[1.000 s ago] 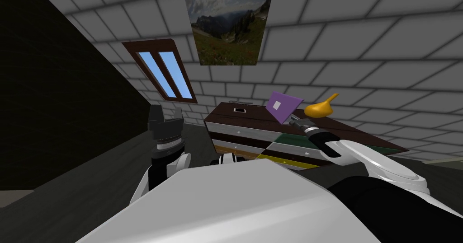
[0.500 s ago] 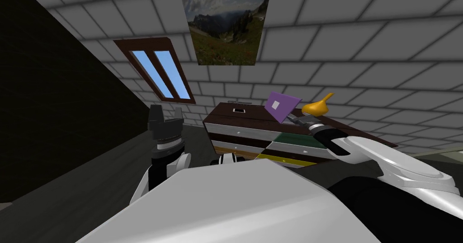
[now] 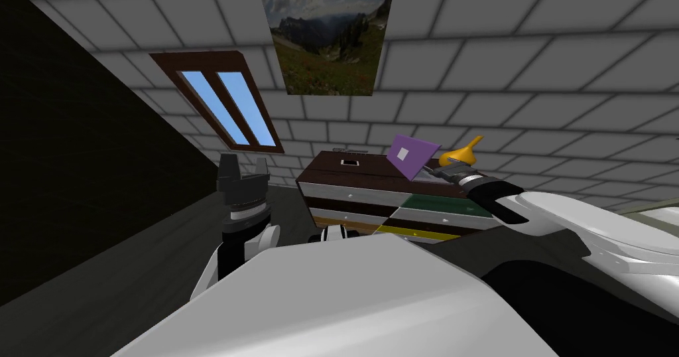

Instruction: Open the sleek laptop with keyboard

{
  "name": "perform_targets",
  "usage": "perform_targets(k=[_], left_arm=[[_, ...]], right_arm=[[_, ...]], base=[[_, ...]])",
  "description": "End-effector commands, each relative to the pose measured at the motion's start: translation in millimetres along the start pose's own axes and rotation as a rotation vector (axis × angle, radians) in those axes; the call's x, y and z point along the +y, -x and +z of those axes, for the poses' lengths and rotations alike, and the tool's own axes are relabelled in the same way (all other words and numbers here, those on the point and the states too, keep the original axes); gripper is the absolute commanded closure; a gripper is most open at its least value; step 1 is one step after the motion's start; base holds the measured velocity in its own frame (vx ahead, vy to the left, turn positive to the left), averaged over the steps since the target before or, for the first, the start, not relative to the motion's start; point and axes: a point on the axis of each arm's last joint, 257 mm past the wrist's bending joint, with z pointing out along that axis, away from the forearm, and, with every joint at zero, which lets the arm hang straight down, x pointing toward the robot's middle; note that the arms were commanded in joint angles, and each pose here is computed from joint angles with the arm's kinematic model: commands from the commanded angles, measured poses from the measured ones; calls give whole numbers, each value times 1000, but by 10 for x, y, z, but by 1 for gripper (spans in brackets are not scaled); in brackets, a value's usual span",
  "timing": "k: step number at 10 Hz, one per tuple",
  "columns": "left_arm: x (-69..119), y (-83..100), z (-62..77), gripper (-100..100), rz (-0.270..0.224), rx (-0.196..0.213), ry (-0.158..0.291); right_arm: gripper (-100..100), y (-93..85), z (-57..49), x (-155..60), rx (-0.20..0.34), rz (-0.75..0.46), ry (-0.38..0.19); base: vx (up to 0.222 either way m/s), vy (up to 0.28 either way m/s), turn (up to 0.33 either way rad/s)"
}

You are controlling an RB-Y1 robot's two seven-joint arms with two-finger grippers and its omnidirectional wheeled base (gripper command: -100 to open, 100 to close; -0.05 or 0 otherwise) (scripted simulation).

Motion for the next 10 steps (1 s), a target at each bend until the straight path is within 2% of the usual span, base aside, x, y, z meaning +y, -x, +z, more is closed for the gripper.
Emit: perform_targets(k=[1,7,8,9,10], left_arm=[[0,0,0,0,0,0,0],[0,0,0,0,0,0,0],[0,0,0,0,0,0,0],[0,0,0,0,0,0,0],[0,0,0,0,0,0,0]], right_arm=[[-100,145,47,-56,-10,-50,12],[-100,556,180,-84,-40,-166,53],[-100,608,199,-78,-44,-179,59],[-100,573,174,-96,-41,-171,56],[-100,630,206,-130,-43,-173,58]], base=[[18,25,-42],[22,23,-63],[19,29,-40],[8,13,-5],[90,-2,-24]])
